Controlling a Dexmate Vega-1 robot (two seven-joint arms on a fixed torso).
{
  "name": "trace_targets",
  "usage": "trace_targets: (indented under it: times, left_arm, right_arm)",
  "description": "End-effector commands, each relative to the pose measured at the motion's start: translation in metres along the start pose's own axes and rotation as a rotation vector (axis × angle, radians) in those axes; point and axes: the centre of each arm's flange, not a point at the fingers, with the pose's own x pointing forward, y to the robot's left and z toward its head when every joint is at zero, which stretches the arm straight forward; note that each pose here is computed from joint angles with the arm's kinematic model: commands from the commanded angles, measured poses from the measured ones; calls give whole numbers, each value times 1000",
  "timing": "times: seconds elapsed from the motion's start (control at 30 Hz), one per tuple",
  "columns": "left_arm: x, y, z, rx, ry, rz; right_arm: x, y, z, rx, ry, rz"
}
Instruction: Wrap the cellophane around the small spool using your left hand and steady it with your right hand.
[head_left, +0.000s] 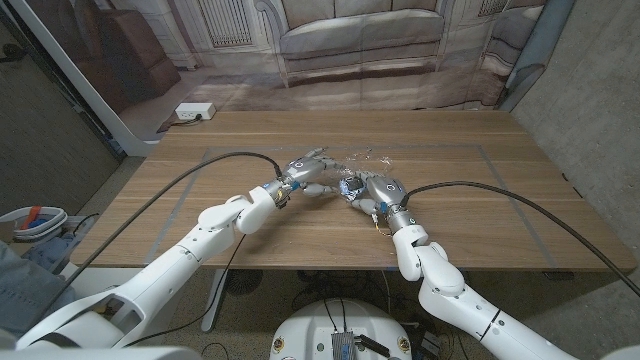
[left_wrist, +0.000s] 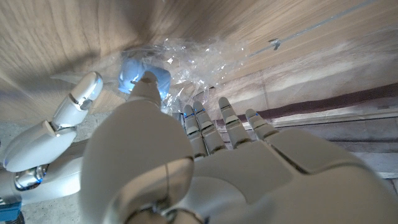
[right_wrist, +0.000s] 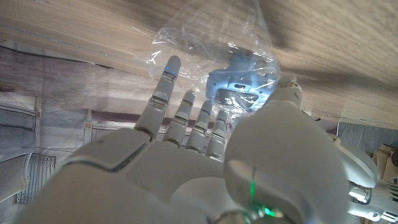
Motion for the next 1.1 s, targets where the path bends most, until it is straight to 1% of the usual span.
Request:
trace_targets:
  times: [0.03, 0.2, 0.3, 0.37, 0.4, 0.5, 0.57, 0.7, 0.77, 0.8, 0.83, 0.87, 0.9, 0.93, 0.97, 1.1]
  left_arm:
    - [20, -9, 17, -85, -5, 71]
    - [23, -3, 16, -108, 12, 111]
    - [25, 1, 14, -118, 25, 109]
    - [27, 4, 12, -136, 40, 98]
    - [28, 6, 12, -147, 52, 85]
    - [33, 13, 10, -177, 99, 21]
    - [37, 19, 8, -208, 131, -23]
    - [49, 32, 4, -245, 197, -132]
    - [56, 38, 0, -257, 226, -188]
    - [60, 41, -2, -270, 244, -223]
    - [69, 46, -9, -317, 275, -299]
    - [73, 49, -13, -344, 293, -338]
    - [73, 49, -13, -345, 294, -341]
    - [78, 52, -15, -360, 308, -374]
    - [85, 56, -21, -383, 320, -415]
    - [98, 64, -28, -393, 349, -500]
  right_arm:
    - [3, -1, -7, -16, -47, -77]
    - [8, -9, -8, -9, -79, -114]
    - [13, -14, -9, -3, -84, -103]
    - [17, -19, -10, 7, -90, -81]
    - [19, -21, -10, 7, -95, -70]
    - [27, -28, -11, 33, -88, -26]
    - [33, -33, -12, 50, -74, 17]
    - [47, -44, -17, 119, -5, 132]
    - [52, -49, -19, 138, 28, 174]
    - [56, -51, -21, 153, 45, 202]
    - [61, -56, -24, 189, 83, 257]
    - [65, -59, -25, 207, 106, 291]
    - [65, -59, -25, 207, 109, 295]
    - [67, -61, -27, 223, 125, 322]
    - [72, -65, -30, 253, 155, 365]
    - [80, -72, -37, 290, 209, 457]
